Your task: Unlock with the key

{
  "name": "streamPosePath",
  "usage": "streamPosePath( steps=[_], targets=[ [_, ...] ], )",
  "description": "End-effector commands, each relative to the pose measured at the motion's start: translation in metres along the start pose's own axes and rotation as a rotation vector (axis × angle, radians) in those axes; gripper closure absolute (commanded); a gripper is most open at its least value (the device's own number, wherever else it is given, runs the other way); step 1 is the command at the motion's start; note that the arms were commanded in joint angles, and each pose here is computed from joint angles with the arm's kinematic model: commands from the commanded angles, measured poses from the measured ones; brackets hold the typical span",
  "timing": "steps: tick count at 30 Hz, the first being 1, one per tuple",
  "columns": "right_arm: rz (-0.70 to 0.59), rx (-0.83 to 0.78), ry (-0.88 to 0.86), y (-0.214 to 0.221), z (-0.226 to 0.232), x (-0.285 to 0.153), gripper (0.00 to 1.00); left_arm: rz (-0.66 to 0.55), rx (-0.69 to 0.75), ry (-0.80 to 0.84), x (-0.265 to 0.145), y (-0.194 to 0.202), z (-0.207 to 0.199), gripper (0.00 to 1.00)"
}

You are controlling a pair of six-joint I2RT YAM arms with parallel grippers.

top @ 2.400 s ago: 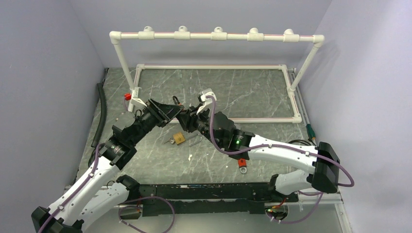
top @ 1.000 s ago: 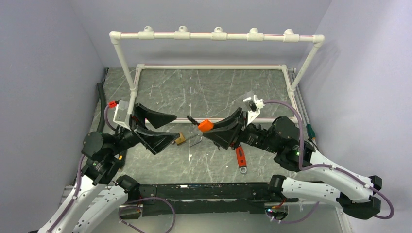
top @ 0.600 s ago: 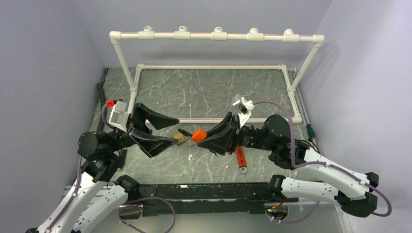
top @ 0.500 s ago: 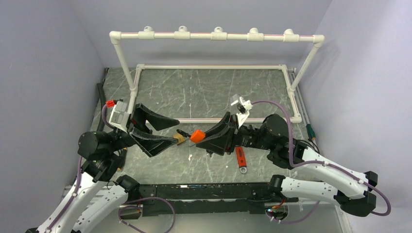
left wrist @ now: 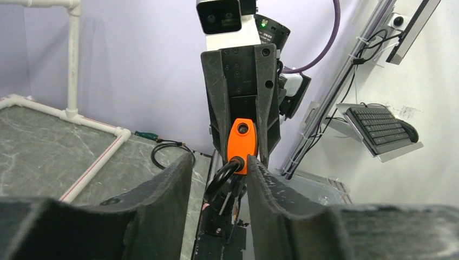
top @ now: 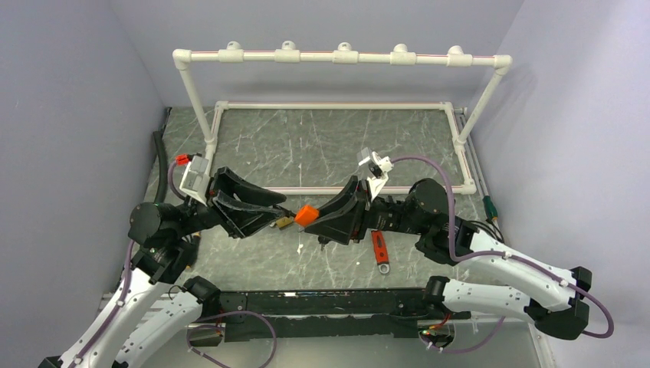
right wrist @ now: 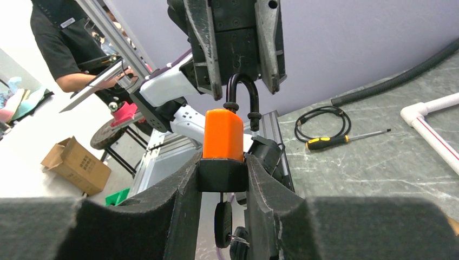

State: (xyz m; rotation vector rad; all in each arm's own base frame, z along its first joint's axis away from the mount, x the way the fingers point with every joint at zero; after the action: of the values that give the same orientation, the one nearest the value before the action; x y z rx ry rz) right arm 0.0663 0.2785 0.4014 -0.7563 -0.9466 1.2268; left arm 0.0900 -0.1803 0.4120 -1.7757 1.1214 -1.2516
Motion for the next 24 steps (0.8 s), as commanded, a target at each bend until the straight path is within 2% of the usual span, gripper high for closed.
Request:
streamPosePath(
  steps=[1, 6, 8, 12, 13, 16, 18, 20, 24],
  targets=[
    [-0.126, -0.053, -0.088, -0.036, 0.021, 0.002, 1.00, 0.004, 0.015, 0.021, 0.000, -0.001, -0.003, 0.60],
    [-0.118, -0.052, -0.072, -0.033, 0.016, 0.007, 1.00, 0.005, 0.004, 0.000, -0.001, -0.002, -0.004, 0.87],
    [-0.122, -0.052, -0.064, -0.032, 0.014, 0.007, 1.00, 0.006, -0.003, -0.011, -0.002, -0.002, -0.004, 0.92],
    [-0.136, -0.058, -0.024, -0.033, 0.008, 0.007, 1.00, 0.012, -0.027, -0.044, -0.003, -0.002, -0.003, 0.93],
    [-0.139, -0.059, -0.011, -0.033, 0.007, 0.007, 1.00, 0.013, -0.031, -0.053, -0.004, -0.002, -0.002, 0.90],
    [-0.141, -0.061, 0.006, -0.033, 0.003, 0.008, 1.00, 0.008, -0.027, -0.074, -0.007, -0.001, -0.003, 0.62],
    [-0.136, -0.058, 0.003, -0.031, 0.003, 0.009, 1.00, -0.003, -0.018, -0.080, -0.009, -0.002, -0.004, 0.51],
    [-0.133, -0.055, 0.000, -0.031, 0.002, 0.011, 1.00, -0.010, -0.014, -0.079, -0.009, -0.002, -0.003, 0.48],
    [-0.128, -0.054, -0.005, -0.030, 0.001, 0.015, 1.00, -0.010, -0.013, -0.067, -0.007, -0.001, -0.001, 0.51]
  ],
)
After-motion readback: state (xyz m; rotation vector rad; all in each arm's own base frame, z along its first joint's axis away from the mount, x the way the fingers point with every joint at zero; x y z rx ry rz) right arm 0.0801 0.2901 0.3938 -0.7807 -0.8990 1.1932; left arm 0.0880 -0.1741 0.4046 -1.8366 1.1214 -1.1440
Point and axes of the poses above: each gripper's point midway between its finger pads, its own x axis out along the fingers, its own z axis along the line the jaws close on, y = z × x, the point moved 5 cm from there along -x, back along the fingers
